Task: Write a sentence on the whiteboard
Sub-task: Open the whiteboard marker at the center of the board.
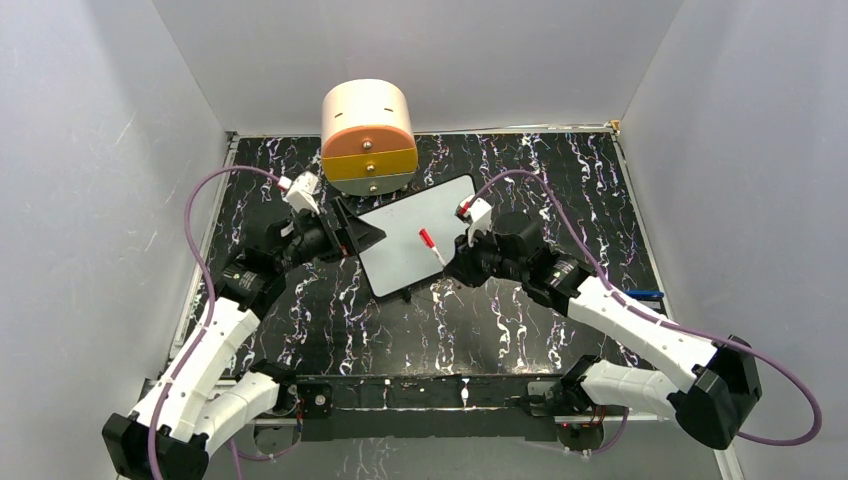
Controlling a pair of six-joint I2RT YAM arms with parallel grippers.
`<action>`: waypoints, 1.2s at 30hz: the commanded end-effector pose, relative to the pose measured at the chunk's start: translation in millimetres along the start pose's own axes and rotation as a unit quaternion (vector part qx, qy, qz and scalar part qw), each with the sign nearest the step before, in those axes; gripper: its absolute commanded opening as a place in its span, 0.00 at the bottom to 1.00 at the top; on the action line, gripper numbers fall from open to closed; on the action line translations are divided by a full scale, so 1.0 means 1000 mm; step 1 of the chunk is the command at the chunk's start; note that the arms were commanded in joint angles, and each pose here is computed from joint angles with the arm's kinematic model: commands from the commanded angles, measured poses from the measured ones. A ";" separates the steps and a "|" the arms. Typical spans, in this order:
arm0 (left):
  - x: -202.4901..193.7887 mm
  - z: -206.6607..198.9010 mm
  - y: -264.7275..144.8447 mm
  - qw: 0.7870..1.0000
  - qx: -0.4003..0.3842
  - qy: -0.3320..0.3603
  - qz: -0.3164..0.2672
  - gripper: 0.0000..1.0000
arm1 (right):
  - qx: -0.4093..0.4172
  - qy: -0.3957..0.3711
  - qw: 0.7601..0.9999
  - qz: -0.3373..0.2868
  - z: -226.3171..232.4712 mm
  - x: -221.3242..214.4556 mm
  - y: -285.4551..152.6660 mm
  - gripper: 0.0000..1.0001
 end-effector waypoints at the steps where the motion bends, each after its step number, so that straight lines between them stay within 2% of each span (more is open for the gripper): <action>1: -0.011 -0.004 0.008 0.999 -0.022 -0.029 0.011 0.88 | 0.109 -0.031 0.993 -0.036 0.026 0.011 0.005 0.00; 10: -0.020 -0.021 0.028 0.998 -0.048 -0.028 0.032 0.83 | 0.143 -0.043 0.988 -0.031 0.039 0.012 0.018 0.00; 20: -0.026 -0.026 0.046 0.997 -0.052 -0.033 0.047 0.63 | 0.157 -0.050 0.986 -0.033 0.043 0.010 0.021 0.00; 29: -0.026 -0.028 0.051 0.997 -0.054 -0.038 0.032 0.39 | 0.159 -0.051 0.985 -0.032 0.043 0.008 0.024 0.00; 36: -0.028 -0.028 0.053 0.997 -0.058 -0.042 0.033 0.05 | 0.166 -0.054 0.984 -0.041 0.044 0.007 0.024 0.00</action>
Point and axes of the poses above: each gripper's point midway between its finger pads, its own y axis out along the fingers, its own z axis along the line the jaws close on, x = y × z, the point moved 8 cm from there along -y, back along the fingers, and after that the axes turned 15 degrees about y, right-handed, at the moved point
